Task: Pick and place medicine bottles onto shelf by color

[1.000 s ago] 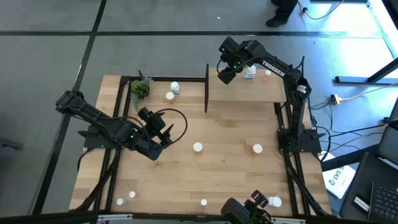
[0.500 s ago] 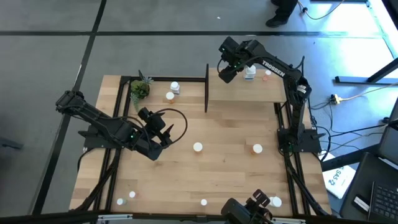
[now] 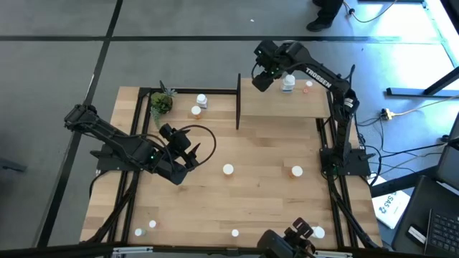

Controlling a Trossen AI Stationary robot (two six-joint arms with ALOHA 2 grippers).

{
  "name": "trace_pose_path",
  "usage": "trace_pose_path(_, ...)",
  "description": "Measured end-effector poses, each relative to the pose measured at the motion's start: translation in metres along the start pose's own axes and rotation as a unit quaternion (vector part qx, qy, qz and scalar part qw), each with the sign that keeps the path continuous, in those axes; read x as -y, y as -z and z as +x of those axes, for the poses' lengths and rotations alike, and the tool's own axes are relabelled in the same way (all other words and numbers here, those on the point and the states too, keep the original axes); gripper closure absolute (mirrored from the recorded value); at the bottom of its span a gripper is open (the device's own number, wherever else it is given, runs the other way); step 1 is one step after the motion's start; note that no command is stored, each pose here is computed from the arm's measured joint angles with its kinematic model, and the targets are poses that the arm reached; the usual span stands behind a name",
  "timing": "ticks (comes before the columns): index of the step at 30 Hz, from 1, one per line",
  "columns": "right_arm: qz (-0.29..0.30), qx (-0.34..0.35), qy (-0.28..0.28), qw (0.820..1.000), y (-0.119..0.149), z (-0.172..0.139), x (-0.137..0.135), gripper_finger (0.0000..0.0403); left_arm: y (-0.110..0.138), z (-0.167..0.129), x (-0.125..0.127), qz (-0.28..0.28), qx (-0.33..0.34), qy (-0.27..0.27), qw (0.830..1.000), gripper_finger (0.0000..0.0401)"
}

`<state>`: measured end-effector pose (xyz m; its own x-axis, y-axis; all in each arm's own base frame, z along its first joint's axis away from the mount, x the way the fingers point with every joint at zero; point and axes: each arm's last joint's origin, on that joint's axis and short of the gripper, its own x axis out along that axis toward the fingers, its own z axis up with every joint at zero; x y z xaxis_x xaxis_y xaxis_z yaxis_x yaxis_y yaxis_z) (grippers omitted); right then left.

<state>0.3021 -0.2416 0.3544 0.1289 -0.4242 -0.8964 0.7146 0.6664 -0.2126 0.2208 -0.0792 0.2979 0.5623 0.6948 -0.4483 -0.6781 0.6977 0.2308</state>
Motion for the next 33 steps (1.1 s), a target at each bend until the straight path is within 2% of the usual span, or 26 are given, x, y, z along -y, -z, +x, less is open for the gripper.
trace_pose_path(6, 0.0, 0.016, -0.003, 1.0, -0.002, -0.02, 0.002, 0.024, 0.0, 0.0, 0.0, 0.0, 0.0, 0.0, 1.0, 0.0115)
trace_pose_path(10, -0.029, 0.01, -0.007, 0.999, 0.002, -0.038, -0.004, 0.024, 0.0, 0.0, 0.0, 0.0, 0.0, 0.0, 1.0, 0.0115)
trace_pose_path(14, -0.055, 0.011, -0.017, 0.998, 0.007, -0.055, -0.019, 0.024, 0.0, 0.0, 0.0, -0.001, 0.0, 0.0, 1.0, 0.0115)
trace_pose_path(18, -0.115, 0.012, -0.031, 0.993, 0.014, -0.069, -0.042, 0.024, 0.0, 0.0, 0.0, -0.003, 0.0, 0.0, 1.0, 0.0115)
trace_pose_path(22, -0.163, 0.045, -0.051, 0.984, 0.021, -0.087, -0.063, 0.024, 0.0, 0.0, 0.0, -0.012, -0.001, 0.0, 1.0, 0.0115)
trace_pose_path(33, -0.216, 0.112, -0.118, 0.963, 0.061, -0.151, -0.095, 0.024, 0.003, 0.0, 0.001, -0.019, -0.037, 0.028, 0.999, 0.0115)
